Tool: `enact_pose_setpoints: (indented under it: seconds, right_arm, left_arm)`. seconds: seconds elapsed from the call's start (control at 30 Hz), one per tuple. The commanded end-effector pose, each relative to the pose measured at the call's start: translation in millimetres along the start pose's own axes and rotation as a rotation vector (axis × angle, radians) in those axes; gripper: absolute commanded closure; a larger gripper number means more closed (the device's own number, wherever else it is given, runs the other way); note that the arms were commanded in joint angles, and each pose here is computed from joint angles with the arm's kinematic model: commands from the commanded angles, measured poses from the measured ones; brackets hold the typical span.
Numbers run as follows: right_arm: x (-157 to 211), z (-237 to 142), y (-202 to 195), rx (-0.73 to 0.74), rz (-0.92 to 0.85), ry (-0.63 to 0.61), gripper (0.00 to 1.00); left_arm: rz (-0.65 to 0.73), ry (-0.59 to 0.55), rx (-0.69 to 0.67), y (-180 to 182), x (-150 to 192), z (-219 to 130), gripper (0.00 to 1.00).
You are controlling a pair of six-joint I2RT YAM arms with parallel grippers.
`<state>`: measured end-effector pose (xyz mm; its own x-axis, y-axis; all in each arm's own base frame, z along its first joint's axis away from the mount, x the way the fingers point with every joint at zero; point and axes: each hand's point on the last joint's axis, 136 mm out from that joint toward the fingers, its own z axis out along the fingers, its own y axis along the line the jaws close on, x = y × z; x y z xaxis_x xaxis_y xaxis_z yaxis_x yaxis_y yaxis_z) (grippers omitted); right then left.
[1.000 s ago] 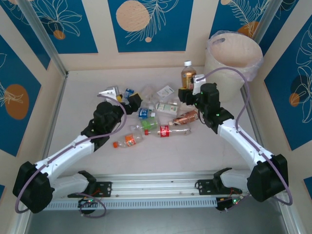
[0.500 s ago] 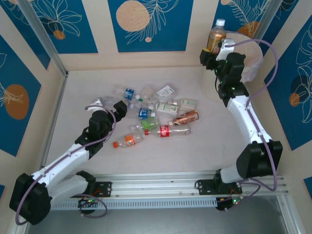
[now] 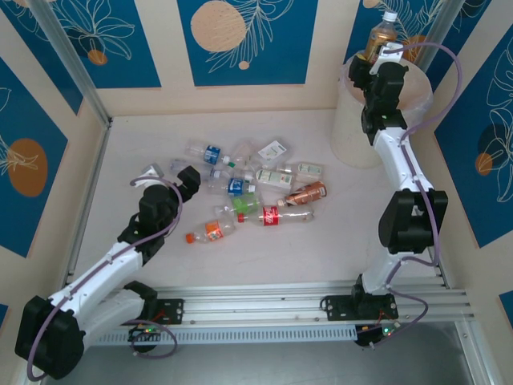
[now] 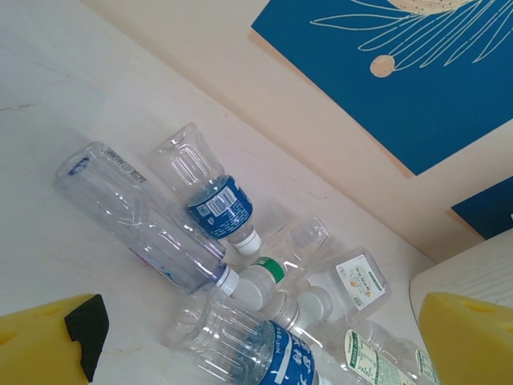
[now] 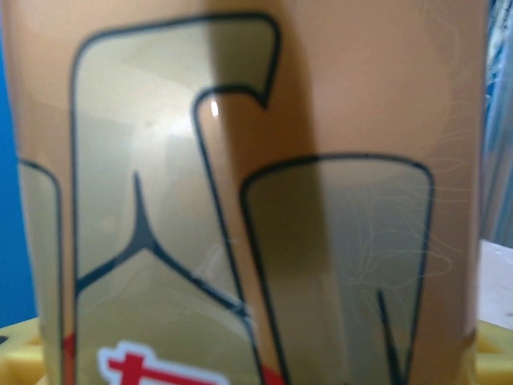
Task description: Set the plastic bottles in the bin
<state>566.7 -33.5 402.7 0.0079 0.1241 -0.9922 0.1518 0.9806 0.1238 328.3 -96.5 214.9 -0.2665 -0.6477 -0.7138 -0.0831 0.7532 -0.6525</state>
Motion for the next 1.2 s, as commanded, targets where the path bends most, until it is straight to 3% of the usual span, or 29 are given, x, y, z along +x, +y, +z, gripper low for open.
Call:
enact_pose_setpoints:
  seconds: [0.0,0.3,0.5,0.73,0.9,1.17]
  right_arm:
    - [3,12,-36,0.137,-0.067,0.045,0.50]
    - [49,28,-81,0.258,-0.088,0.403,0.38]
    - [59,33,-109,0.335,-0.179,0.441,0.35]
    - [54,42,-128,0.573,-0.366,0.405,0.16]
    - [59,42,-135,0.631,-0.347,0.407,0.10]
    - [50,35,-125,0.602,-0.280,0.394,0.08]
  left_arm:
    - [-0.014,-0.005,-0.015,9,0,-2,0.00]
    - [-0.005,-0.019,-0.058,22,-4,-5,0.00]
    - [-0.005,-0.066,-0.096,40,-7,-17,0.00]
    - [-0.024,-0.071,-0.121,55,-4,-18,0.00]
    - [-0.023,-0.065,-0.123,56,-3,-17,0.00]
    - [-0.032,-0.058,-0.128,58,-3,-18,0.00]
